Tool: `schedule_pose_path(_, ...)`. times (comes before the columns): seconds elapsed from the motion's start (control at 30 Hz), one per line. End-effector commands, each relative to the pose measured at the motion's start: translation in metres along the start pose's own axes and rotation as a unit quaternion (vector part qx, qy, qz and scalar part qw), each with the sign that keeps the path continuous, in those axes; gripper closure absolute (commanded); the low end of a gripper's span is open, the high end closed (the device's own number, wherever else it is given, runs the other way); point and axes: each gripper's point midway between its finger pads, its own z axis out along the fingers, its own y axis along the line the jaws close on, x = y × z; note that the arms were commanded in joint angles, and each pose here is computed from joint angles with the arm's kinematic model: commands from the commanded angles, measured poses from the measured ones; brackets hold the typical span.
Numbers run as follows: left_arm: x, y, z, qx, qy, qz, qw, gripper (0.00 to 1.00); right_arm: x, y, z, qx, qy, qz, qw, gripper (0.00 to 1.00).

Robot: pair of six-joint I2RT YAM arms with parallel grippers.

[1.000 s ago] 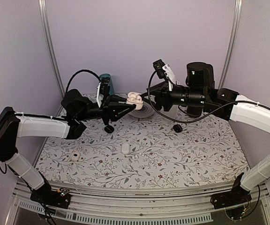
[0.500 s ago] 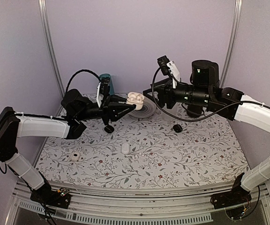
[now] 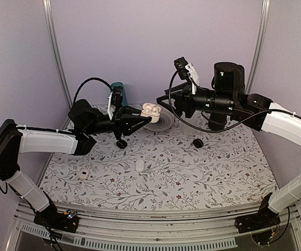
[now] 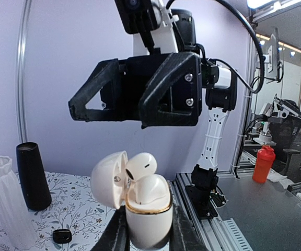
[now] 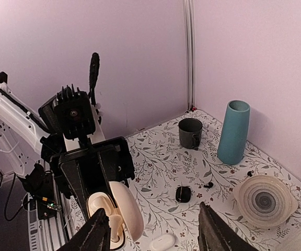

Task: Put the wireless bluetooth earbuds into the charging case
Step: Adjust the right earbud in the right side groove of the charging case, then close the charging case with the earbuds.

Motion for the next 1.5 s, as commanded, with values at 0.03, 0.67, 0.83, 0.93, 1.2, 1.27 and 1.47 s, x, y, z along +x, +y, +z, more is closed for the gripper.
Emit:
schedule_pose_path(0.03,-0.015,-0.007,0.004,0.012,-0.012,0.019,1.000,1.00,0.002,0.011,0.010,-0.024,0.014,-0.005,1.000,0.43)
schedule_pose_path(0.67,-0.023,-0.009,0.002,0.007,-0.022,0.032,0.999,1.00,0.038,0.006,0.014,-0.015,0.076,-0.008,0.997,0.42)
schedule_pose_path(0.83,-0.022,-0.009,0.001,0.006,-0.020,0.030,0.999,1.00,0.033,0.004,0.012,-0.005,0.067,-0.007,0.998,0.42)
schedule_pose_path(0.93,-0.020,-0.008,0.002,0.006,-0.018,0.026,0.999,1.00,0.020,0.003,0.009,-0.001,0.047,-0.007,0.999,0.40)
schedule_pose_path(1.2,-0.016,-0.008,0.001,0.005,-0.013,0.022,1.000,1.00,-0.011,0.006,0.000,-0.026,-0.020,0.037,0.999,0.38)
schedule_pose_path(1.27,-0.016,-0.009,0.001,0.006,-0.013,0.021,1.000,1.00,-0.016,0.002,-0.003,-0.036,-0.035,0.047,0.998,0.36)
schedule_pose_path(1.47,-0.015,-0.010,0.001,0.005,-0.009,0.024,1.000,1.00,-0.011,0.006,-0.001,-0.130,-0.029,0.109,0.985,0.36)
